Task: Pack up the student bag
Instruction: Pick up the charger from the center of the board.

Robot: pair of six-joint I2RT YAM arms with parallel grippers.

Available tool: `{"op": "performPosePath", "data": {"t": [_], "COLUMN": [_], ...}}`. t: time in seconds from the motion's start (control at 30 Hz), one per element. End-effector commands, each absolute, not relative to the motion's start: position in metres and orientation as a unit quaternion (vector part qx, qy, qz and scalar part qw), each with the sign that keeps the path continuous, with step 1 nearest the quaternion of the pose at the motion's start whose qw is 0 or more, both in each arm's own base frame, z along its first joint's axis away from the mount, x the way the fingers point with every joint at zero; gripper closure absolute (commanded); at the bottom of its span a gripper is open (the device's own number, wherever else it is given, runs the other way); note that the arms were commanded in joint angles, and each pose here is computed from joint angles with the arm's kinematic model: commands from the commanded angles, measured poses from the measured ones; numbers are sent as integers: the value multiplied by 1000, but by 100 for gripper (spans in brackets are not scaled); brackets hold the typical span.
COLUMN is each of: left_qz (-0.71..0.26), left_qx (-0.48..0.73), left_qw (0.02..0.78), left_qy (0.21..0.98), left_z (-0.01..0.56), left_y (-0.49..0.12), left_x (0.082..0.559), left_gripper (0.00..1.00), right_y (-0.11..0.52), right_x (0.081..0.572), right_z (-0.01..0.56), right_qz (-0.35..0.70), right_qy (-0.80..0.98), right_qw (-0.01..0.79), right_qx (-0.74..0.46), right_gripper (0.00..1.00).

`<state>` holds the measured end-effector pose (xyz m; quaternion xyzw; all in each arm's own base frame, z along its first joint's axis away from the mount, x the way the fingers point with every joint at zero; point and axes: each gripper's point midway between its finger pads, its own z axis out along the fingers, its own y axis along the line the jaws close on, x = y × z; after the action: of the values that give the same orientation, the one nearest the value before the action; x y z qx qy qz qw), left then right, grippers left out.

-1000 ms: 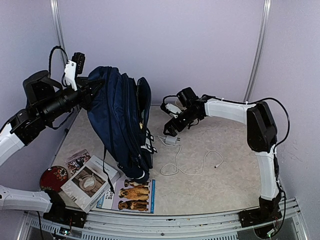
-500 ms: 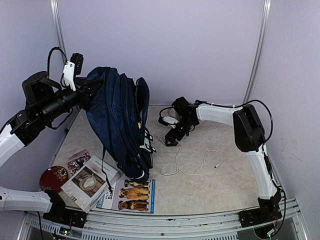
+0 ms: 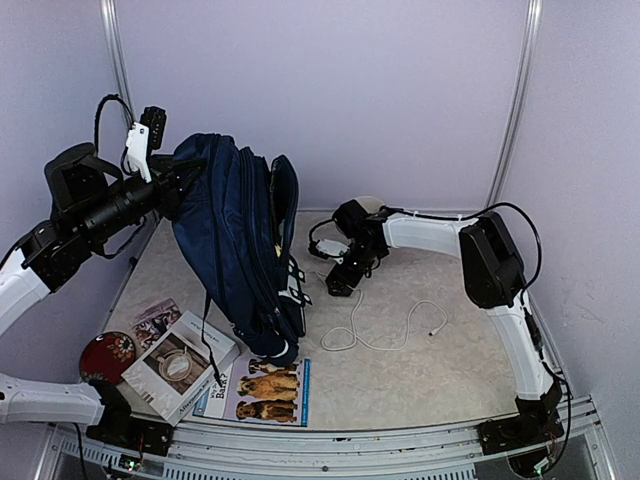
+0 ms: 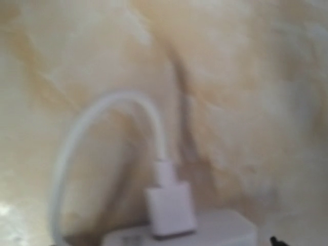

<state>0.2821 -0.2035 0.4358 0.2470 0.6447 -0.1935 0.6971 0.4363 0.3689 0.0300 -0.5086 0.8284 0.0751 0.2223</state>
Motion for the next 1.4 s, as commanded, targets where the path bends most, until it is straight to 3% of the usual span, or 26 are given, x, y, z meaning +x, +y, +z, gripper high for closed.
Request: {"op": "performPosePath", "data": {"t": [0.0,0.27,0.47,0.73,1.03,1.37], "left_qz": [-201,-200,-202,-201,-199,-204], "left_qx": [224,223,224,224,224,235], "left_qw": [769,769,770,770,769,759], "left_qy": [564,564,563,563,564,572], "left_z": [495,495,495,495,493,486], "left_y": [-189,-188,-188,-188,-188,-195], "left_x": [266,266,265,266,268,272], "left_gripper": [100,100,100,100,100,100], "right_y": [372,359,355,363,372,362], "right_x": [426,426,427,430,437,411], "right_z": [16,9,13,40,137,314], "right_qz": [81,48,43,59,104,197], "right_qy": [821,830,831,829,806,718], "right_qw": [204,187,187,216,327,507], "right_qx": [-527,-523,-523,-513,-483,-434], "right_gripper": [16,26,47,62,71,73]}}
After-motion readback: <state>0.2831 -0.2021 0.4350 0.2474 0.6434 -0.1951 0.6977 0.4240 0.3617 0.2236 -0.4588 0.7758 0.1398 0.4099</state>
